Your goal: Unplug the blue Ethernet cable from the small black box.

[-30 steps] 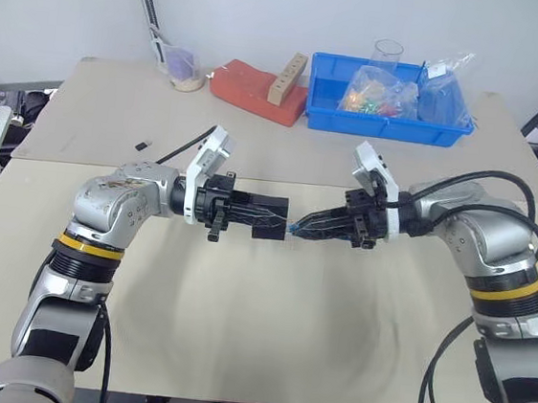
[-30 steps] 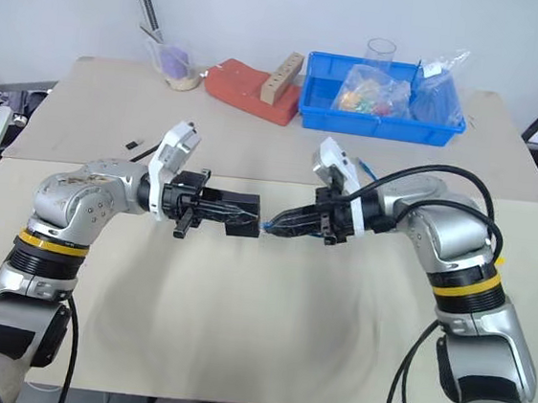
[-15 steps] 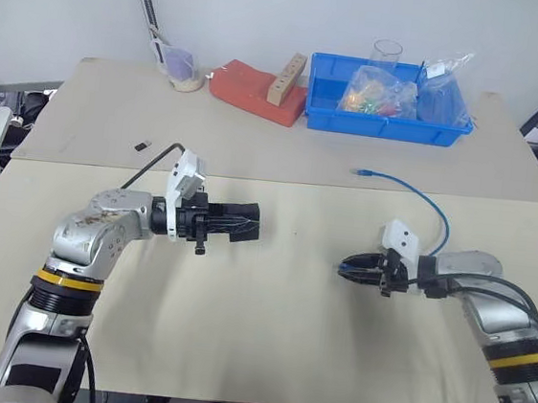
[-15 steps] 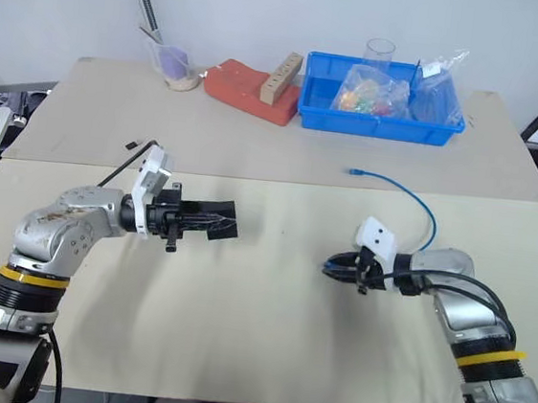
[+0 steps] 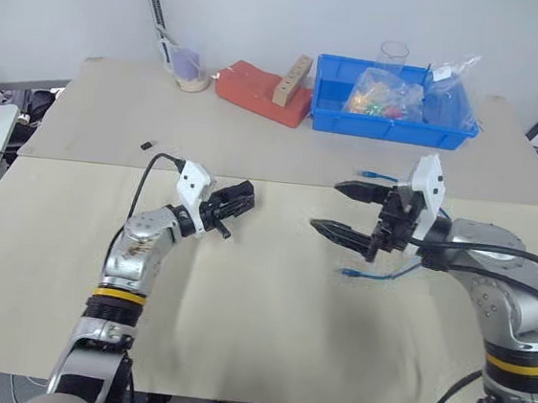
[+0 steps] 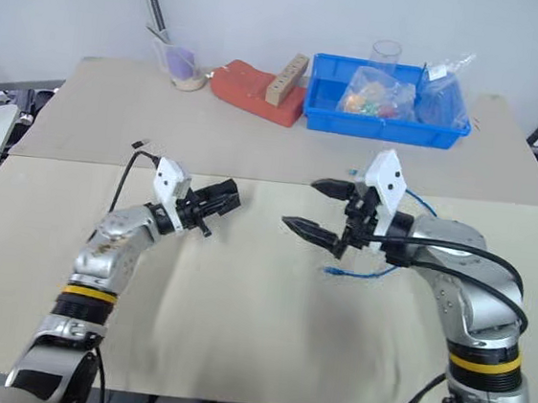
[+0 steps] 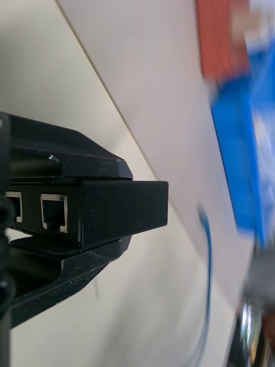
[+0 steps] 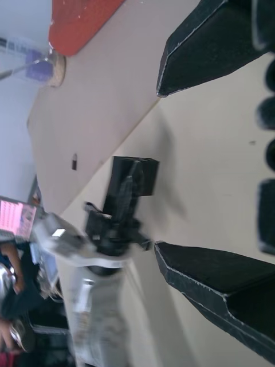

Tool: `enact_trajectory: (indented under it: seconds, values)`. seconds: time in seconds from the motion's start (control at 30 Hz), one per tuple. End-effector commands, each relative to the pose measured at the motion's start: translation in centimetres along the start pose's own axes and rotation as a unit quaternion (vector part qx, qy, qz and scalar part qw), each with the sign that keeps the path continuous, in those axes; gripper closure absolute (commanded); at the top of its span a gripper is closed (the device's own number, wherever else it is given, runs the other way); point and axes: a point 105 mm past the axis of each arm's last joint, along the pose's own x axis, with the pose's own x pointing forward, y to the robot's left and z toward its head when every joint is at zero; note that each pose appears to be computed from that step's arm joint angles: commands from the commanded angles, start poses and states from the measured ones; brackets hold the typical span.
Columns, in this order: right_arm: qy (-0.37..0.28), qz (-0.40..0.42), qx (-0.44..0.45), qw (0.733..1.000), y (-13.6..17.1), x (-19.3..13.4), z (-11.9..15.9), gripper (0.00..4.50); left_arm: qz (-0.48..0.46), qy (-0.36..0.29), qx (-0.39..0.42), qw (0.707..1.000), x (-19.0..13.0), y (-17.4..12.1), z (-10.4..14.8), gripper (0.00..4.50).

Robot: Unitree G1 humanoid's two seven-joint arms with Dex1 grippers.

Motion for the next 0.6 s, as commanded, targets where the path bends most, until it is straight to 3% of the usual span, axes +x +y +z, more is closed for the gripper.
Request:
enact_trajectory:
  seconds: [0.03, 0.2, 0.23, 0.3, 0.43, 0.6]
  values:
    - [-0.002, -0.031, -0.017, 0.999, 0.1, -0.3, 0.8, 0.02, 0.022, -0.026, 0.039, 0.999, 1.1, 0.6, 0.6, 3.89]
    - [0.005, -0.057, -0.015, 0.998, -0.3, -0.7, 0.7, 0.02, 0.037, -0.021, 0.025, 0.999, 1.2, 1.2, -0.7, 3.89]
    - [0.006, -0.06, -0.015, 0.998, -0.4, -0.7, 0.7, 0.0, 0.036, -0.021, 0.02, 0.999, 1.1, 1.3, -0.8, 2.87]
    - [0.008, -0.062, -0.016, 0.998, -0.5, -0.8, 0.7, 0.0, 0.035, -0.019, 0.015, 0.999, 0.8, 1.5, -1.0, 2.12]
    - [0.016, -0.061, -0.017, 0.998, -0.6, -0.9, 0.3, 0.0, 0.039, -0.019, 0.015, 0.999, -0.6, 2.5, -0.5, 0.07]
    - [0.048, -0.05, -0.027, 0.997, -1.1, -2.0, -0.9, 0.0, 0.024, 0.004, 0.025, 0.999, -4.3, 3.3, 1.2, 0.02]
